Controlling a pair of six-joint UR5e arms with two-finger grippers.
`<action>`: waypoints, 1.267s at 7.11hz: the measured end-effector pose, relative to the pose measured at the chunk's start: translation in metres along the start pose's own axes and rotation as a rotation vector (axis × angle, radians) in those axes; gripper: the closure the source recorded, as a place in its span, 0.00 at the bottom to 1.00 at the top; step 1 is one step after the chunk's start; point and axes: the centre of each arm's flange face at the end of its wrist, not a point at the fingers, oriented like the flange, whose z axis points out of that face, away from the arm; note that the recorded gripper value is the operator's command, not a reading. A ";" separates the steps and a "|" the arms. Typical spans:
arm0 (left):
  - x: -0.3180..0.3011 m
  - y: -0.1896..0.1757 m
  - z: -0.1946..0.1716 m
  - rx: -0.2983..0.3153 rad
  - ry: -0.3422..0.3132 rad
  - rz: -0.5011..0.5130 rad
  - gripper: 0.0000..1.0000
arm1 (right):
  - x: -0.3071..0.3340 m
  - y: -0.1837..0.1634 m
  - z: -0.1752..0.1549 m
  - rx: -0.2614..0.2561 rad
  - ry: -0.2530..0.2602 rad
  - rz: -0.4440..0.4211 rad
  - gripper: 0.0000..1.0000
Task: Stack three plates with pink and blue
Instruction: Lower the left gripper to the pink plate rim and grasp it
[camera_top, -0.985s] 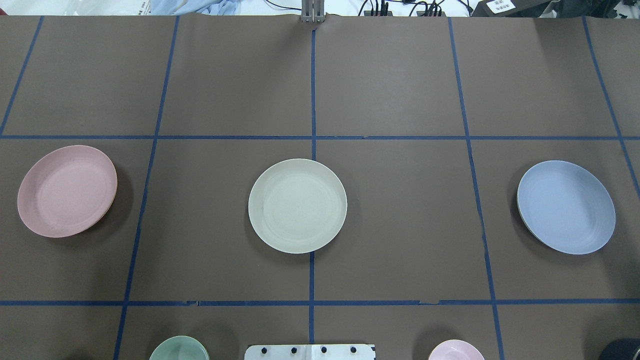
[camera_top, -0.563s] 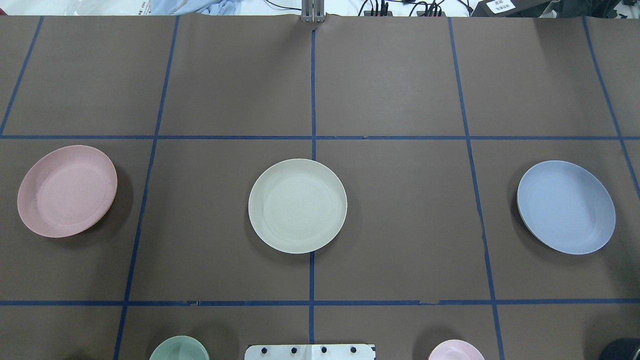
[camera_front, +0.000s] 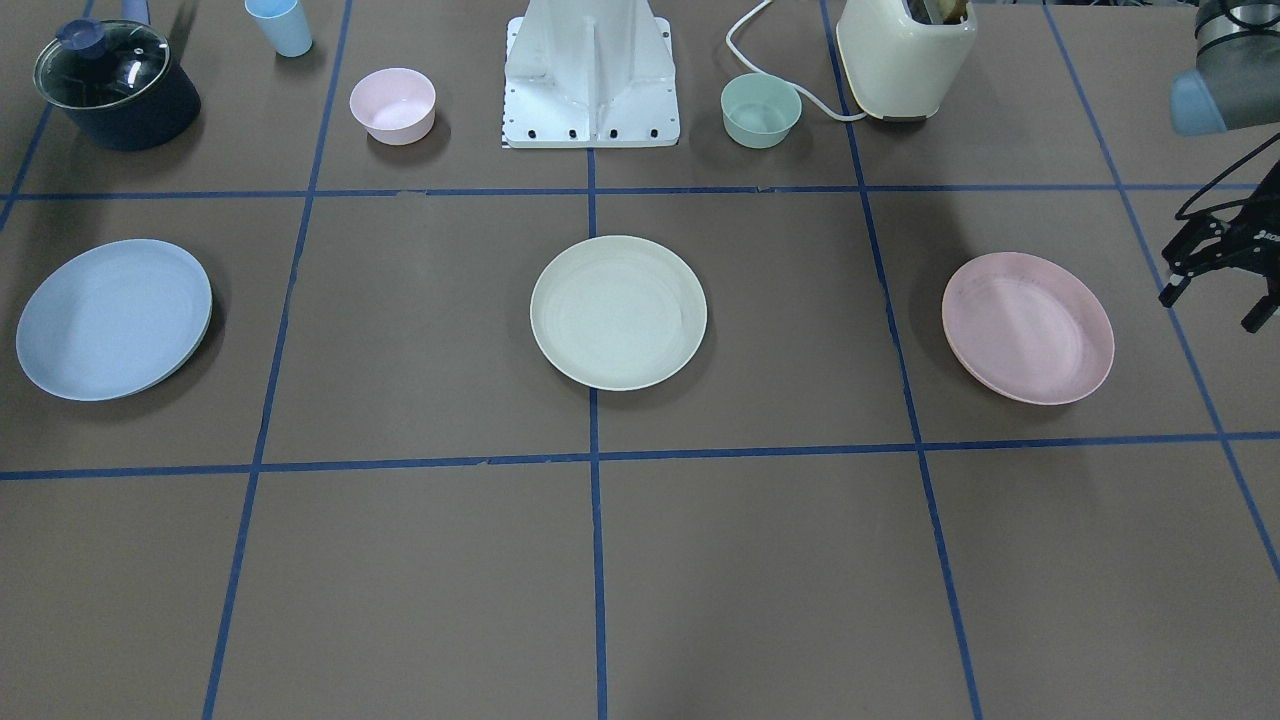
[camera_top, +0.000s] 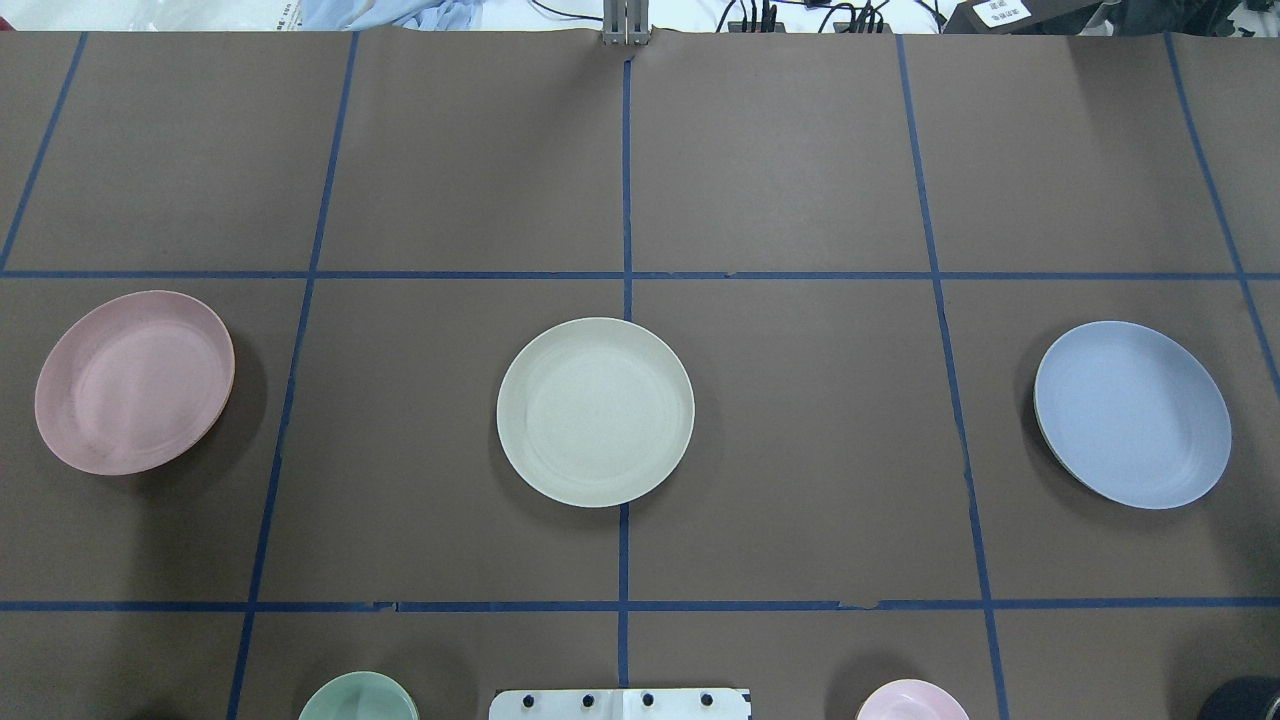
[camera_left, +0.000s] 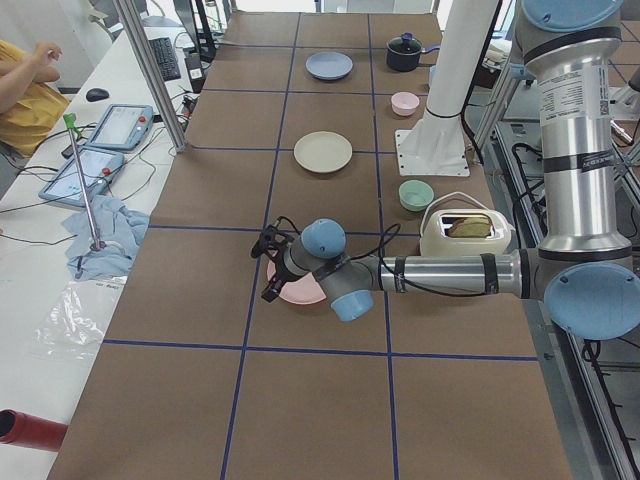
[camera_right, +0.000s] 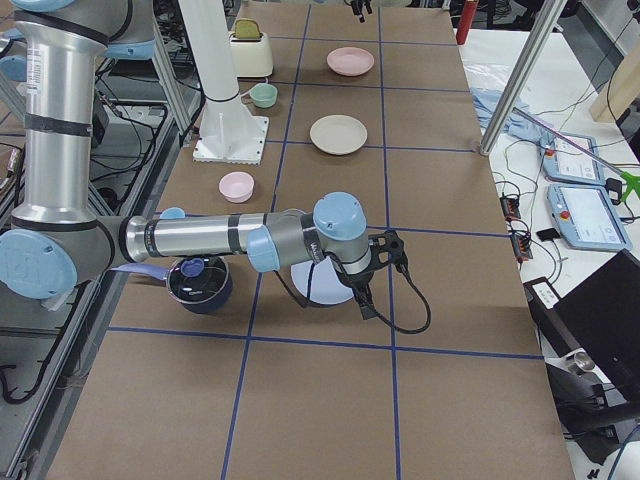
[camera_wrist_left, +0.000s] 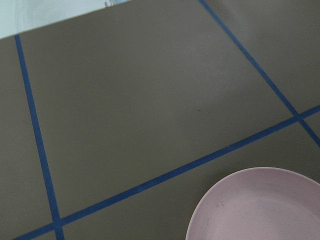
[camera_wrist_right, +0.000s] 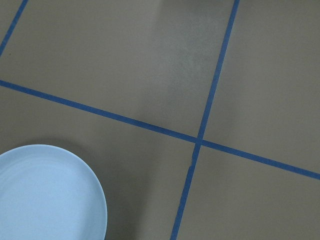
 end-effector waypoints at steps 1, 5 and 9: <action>0.008 0.016 0.022 0.011 -0.024 -0.067 0.10 | 0.000 0.001 0.000 -0.001 0.000 0.001 0.00; 0.037 0.063 0.072 -0.005 -0.046 -0.171 0.37 | 0.000 0.002 0.001 -0.002 0.000 0.002 0.00; 0.038 0.066 0.076 0.011 -0.026 -0.153 1.00 | 0.000 0.001 0.000 -0.001 0.000 0.003 0.00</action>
